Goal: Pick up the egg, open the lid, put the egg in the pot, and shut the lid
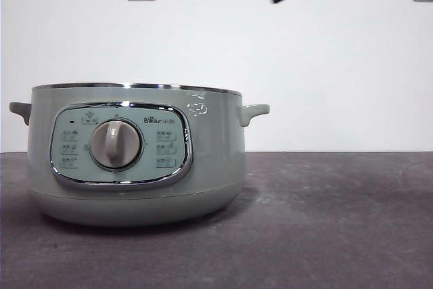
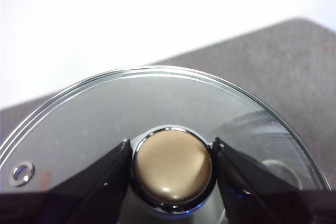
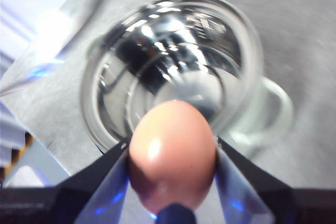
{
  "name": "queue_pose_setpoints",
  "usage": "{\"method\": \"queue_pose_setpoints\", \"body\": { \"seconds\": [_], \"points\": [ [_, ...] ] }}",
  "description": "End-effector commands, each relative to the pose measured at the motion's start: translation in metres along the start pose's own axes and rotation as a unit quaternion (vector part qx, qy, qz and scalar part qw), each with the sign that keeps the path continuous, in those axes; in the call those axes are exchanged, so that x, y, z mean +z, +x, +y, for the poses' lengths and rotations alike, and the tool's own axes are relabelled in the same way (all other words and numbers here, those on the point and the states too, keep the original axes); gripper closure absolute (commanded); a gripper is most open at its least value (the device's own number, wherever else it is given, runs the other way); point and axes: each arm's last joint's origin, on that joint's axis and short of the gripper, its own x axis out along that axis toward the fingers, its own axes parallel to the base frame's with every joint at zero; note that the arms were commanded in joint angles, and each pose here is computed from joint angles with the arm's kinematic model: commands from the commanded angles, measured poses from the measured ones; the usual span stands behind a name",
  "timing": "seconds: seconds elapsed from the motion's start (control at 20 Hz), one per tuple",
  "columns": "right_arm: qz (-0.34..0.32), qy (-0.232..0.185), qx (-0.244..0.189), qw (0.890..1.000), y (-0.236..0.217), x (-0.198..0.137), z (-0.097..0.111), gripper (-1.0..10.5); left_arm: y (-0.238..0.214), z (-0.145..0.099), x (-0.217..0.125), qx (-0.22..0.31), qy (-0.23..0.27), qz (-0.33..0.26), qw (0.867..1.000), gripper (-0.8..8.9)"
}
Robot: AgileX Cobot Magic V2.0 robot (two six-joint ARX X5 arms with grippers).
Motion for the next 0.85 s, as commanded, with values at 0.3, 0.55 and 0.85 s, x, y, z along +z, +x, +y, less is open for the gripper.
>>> {"method": "queue_pose_setpoints", "body": {
  "seconds": [0.3, 0.55, 0.85],
  "points": [
    [0.071, -0.078, 0.015, 0.994, 0.084, 0.053, 0.019, 9.6, -0.101, 0.017, 0.013, 0.097, -0.012, -0.122, 0.988, 8.22],
    [0.118, -0.128, -0.007, 0.985, 0.147, 0.055, 0.029, 9.6, -0.139, 0.022, 0.004, 0.122, -0.014, -0.146, 0.982, 8.22],
    [0.157, -0.165, -0.029, 0.973, 0.212, 0.027, 0.023, 9.6, -0.141, 0.023, -0.003, 0.122, -0.007, -0.118, 0.985, 8.22]
  ]
}}
